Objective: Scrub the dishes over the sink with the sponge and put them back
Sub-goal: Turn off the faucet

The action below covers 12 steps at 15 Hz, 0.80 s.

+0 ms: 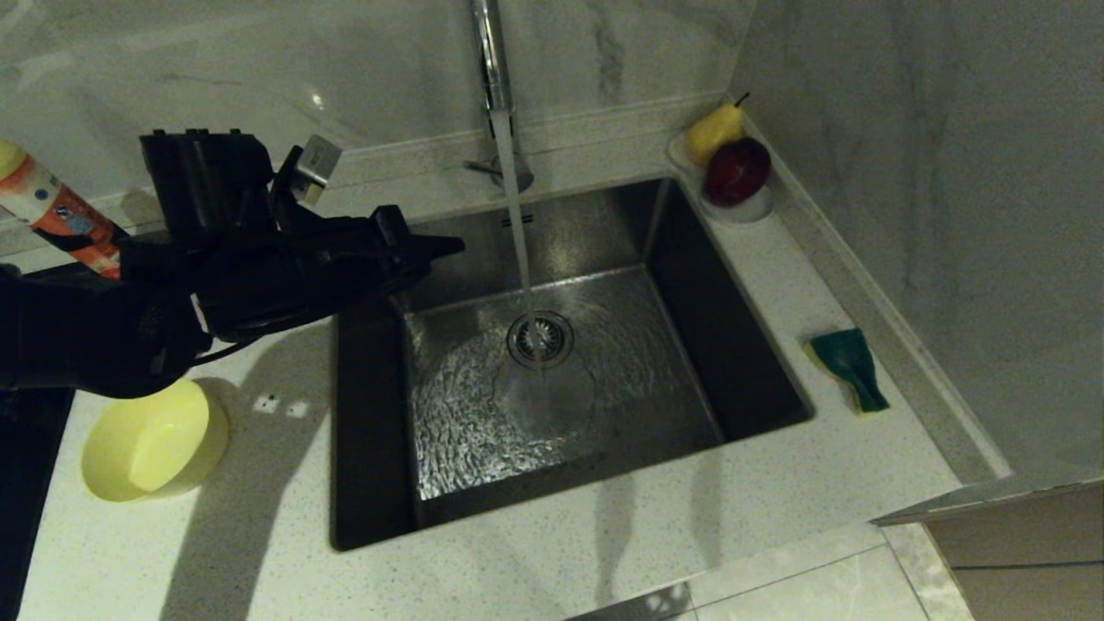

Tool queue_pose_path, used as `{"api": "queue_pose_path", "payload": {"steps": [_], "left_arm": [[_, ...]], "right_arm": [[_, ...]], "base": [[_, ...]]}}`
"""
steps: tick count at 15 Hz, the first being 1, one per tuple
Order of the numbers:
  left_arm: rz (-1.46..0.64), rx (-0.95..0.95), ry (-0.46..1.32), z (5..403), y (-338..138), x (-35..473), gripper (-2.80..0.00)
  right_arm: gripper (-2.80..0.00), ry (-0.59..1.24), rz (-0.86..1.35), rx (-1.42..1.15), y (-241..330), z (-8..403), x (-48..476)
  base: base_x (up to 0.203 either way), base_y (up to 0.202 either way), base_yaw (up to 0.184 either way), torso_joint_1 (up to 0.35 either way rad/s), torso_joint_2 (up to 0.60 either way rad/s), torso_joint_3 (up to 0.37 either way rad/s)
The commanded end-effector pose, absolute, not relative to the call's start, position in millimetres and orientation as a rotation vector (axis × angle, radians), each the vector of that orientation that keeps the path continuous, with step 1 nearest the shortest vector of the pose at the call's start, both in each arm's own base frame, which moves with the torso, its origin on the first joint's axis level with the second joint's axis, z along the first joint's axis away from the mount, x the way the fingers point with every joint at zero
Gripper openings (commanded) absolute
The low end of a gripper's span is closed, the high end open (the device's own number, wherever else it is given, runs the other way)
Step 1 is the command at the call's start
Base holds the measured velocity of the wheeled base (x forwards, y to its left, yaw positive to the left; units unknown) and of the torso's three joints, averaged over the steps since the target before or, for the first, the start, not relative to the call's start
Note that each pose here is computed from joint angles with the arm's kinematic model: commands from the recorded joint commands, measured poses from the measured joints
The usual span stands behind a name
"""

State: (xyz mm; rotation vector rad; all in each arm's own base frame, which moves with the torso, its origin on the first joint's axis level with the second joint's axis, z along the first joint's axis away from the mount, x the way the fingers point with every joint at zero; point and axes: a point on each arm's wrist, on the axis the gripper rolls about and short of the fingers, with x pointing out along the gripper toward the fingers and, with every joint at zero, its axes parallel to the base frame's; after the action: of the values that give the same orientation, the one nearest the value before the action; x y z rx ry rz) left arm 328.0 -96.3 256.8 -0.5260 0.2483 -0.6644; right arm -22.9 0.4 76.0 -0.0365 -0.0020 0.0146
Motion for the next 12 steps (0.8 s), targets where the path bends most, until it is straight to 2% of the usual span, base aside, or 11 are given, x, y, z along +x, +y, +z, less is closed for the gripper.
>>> {"api": "queue_pose_path", "payload": {"steps": [1, 7, 12], "left_arm": [[-0.657, -0.54, 0.218, 250.8, -100.9, 336.0, -2.8], [-0.641, -0.554, 0.114, 243.0, -106.0, 350.1, -2.8], [-0.619, -0.57, 0.095, 244.3, -106.4, 354.2, -2.8]], "right_arm": [[-2.8, 0.0, 0.015, -0.037, 0.4, 75.9, -22.8], [-2.8, 0.0, 0.015, -0.037, 0.4, 75.9, -22.8], [-2.8, 0.0, 0.015, -0.037, 0.4, 75.9, -22.8]], "base": [[0.0, 0.0, 0.0, 0.0, 0.0, 0.0], [0.0, 0.0, 0.0, 0.0, 0.0, 0.0], [0.0, 0.0, 0.0, 0.0, 0.0, 0.0]]}}
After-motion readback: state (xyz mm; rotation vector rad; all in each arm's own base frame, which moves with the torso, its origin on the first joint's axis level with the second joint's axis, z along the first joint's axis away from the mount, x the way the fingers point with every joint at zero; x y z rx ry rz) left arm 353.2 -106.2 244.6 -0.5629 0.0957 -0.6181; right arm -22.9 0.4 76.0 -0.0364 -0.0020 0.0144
